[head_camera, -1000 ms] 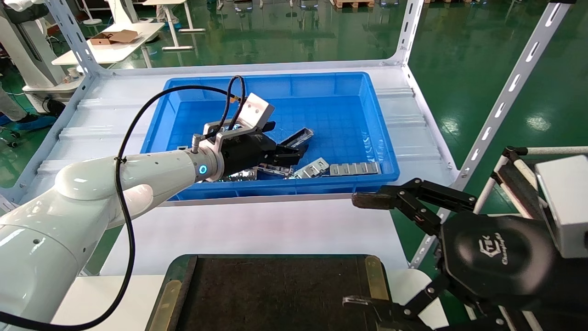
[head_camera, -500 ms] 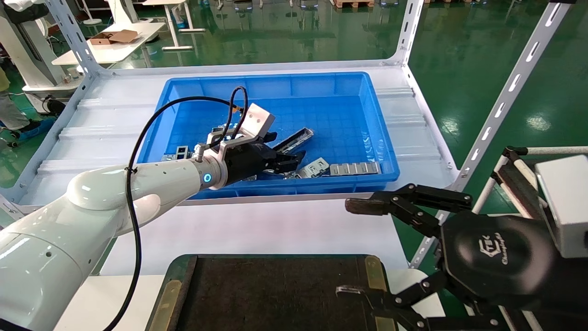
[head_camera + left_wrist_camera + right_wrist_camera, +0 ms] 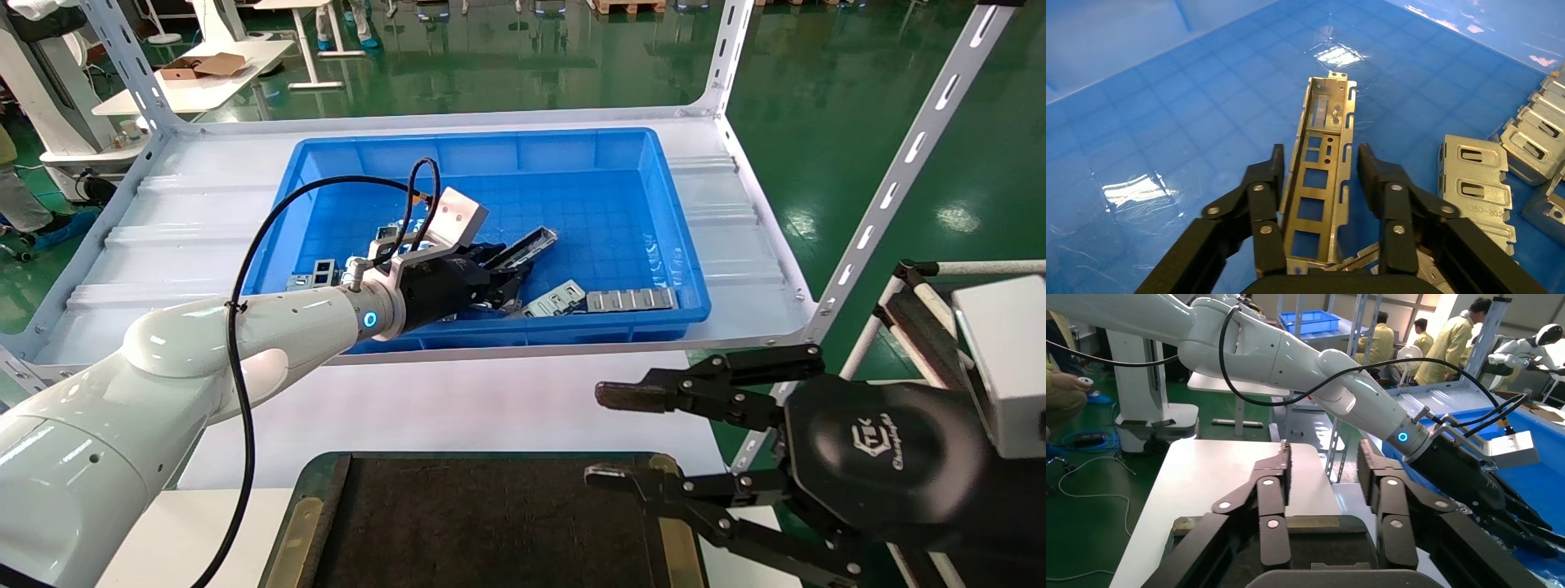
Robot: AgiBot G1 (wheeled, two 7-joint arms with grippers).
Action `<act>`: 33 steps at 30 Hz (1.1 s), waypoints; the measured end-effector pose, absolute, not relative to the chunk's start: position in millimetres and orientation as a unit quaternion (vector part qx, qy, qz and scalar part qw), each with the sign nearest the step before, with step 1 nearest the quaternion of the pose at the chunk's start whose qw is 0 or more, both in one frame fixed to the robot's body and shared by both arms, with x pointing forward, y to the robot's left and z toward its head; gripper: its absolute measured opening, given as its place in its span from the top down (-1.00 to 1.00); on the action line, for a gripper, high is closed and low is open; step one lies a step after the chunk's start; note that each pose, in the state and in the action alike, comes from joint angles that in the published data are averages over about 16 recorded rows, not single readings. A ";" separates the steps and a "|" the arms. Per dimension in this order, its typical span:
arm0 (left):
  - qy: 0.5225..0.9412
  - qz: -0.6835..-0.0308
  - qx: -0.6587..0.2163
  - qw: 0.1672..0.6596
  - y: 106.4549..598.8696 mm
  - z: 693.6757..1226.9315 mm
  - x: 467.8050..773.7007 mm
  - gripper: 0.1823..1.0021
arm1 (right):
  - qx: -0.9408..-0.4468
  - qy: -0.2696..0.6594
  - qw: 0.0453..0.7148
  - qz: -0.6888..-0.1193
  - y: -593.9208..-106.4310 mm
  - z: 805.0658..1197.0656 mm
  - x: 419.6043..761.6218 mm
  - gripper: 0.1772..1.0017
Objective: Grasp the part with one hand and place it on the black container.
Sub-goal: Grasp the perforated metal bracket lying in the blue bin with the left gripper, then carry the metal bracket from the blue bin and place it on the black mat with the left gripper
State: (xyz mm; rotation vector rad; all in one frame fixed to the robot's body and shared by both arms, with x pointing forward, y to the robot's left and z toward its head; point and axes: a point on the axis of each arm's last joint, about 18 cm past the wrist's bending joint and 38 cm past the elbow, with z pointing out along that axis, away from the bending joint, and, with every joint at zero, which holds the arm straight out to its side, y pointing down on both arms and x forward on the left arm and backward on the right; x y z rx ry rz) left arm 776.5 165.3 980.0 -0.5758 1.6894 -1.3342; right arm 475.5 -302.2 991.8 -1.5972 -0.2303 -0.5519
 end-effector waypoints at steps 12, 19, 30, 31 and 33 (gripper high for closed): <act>0.676 -0.546 -0.226 0.440 164.4 984.6 774.8 0.51 | -0.705 -0.102 0.658 -0.244 -302.2 991.8 475.5 0.66; 0.668 -0.561 -0.215 0.439 166.7 996.2 771.6 0.58 | -0.705 -0.102 0.658 -0.244 -302.2 991.8 475.5 0.86; 0.654 -0.603 -0.174 0.424 176.8 1023.1 757.1 0.58 | -0.705 -0.102 0.658 -0.244 -302.2 991.8 475.5 0.96; 0.653 -0.607 -0.168 0.421 178.0 1025.1 755.0 0.58 | -0.705 -0.102 0.658 -0.244 -302.2 991.8 475.5 0.97; 0.652 -0.615 -0.157 0.415 180.4 1028.6 750.3 0.58 | -0.705 -0.102 0.658 -0.244 -302.2 991.8 475.5 0.97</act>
